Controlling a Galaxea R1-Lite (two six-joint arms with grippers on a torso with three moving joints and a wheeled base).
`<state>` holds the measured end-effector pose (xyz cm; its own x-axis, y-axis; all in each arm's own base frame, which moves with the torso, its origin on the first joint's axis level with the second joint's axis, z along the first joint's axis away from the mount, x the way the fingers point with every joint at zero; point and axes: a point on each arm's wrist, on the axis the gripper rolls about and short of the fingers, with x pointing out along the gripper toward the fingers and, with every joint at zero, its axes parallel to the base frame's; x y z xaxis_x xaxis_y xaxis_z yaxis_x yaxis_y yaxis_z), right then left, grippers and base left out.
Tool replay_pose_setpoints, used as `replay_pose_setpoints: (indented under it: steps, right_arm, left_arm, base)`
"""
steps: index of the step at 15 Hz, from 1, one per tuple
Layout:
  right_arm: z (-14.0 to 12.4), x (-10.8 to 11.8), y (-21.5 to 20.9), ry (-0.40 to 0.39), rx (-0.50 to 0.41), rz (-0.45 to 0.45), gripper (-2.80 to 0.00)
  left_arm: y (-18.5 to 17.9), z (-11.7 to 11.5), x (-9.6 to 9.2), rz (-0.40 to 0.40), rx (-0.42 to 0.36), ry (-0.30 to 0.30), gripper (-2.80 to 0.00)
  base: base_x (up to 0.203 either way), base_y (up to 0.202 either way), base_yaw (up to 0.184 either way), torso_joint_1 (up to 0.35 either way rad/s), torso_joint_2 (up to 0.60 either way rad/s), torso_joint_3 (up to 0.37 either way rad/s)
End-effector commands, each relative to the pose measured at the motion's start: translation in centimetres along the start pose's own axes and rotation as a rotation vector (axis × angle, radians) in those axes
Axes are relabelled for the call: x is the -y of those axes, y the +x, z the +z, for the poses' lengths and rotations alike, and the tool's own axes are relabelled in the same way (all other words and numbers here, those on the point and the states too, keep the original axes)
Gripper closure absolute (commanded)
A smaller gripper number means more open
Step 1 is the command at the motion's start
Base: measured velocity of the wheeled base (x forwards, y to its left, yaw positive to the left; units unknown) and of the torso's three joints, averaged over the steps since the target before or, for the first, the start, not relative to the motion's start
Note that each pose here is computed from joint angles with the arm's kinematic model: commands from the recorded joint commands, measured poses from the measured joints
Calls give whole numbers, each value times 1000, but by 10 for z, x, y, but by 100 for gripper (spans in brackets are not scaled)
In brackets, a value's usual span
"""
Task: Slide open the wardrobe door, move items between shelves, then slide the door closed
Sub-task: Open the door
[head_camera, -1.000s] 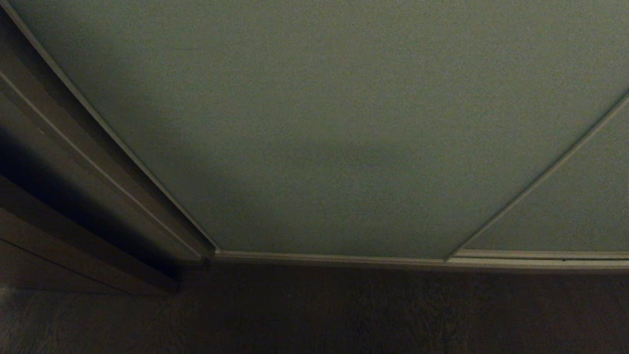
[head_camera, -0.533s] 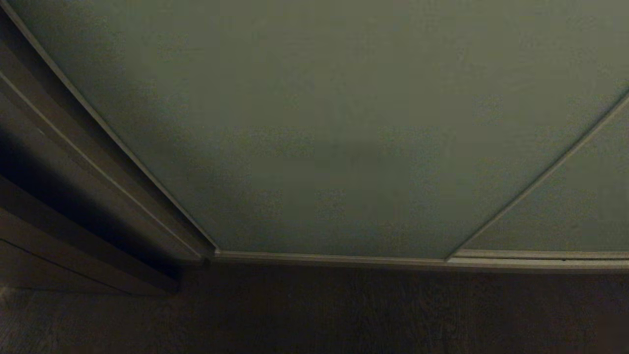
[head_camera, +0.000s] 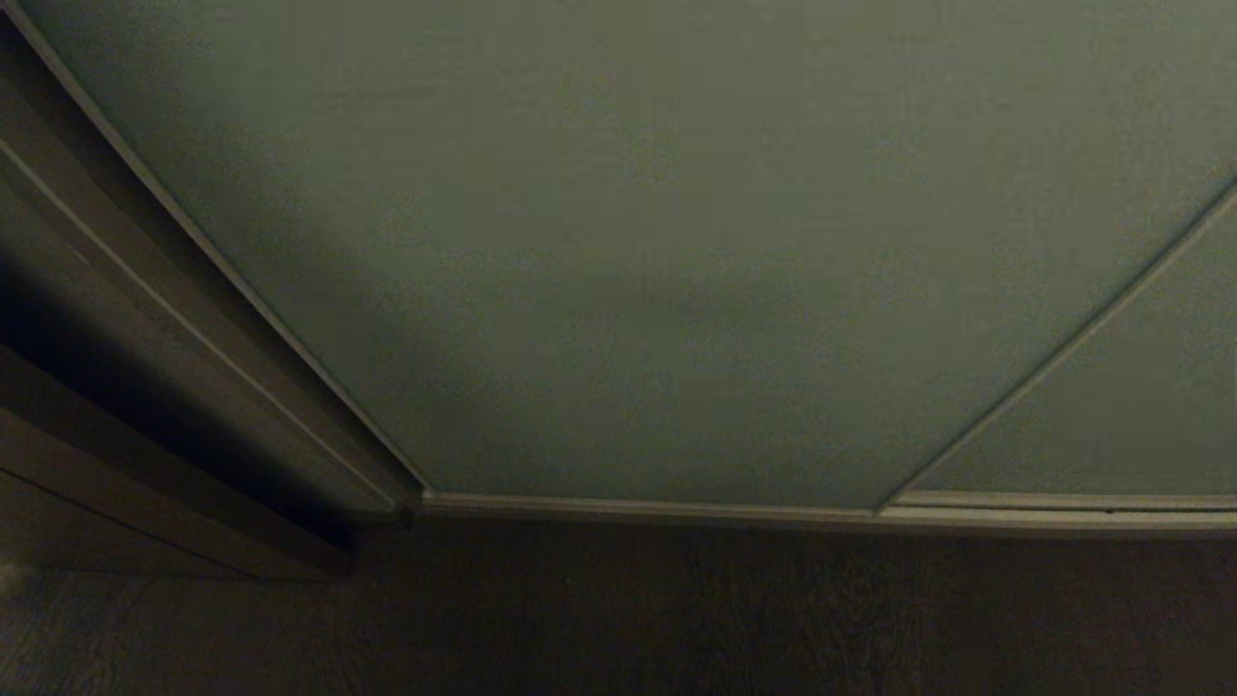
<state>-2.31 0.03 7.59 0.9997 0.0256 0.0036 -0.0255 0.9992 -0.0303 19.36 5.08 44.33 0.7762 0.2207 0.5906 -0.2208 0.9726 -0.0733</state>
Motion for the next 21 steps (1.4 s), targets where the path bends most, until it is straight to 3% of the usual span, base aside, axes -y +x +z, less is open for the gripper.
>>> replay_pose_setpoints:
  steps: [1, 5, 12, 21]
  right_arm:
    - [0, 0, 0, -1, 1, 0, 0]
    - [0, 0, 0, 0, 1, 2, 0]
    - [0, 0, 0, 0, 1, 2, 0]
    - [0, 0, 0, 0, 1, 2, 0]
  left_arm:
    - [3, -3, 0, -4, -3, -3, 0]
    - [9, -6, 0, -7, -14, -6, 0]
    - [7, -4, 10, -90, -22, -26, 0]
    - [5, -14, 30, -166, -152, -72, 0]
  base:
    - [0, 0, 0, 0, 0, 0]
    - [0, 0, 0, 0, 0, 0]
    - [0, 0, 0, 0, 0, 0]
    - [0, 0, 0, 0, 0, 0]
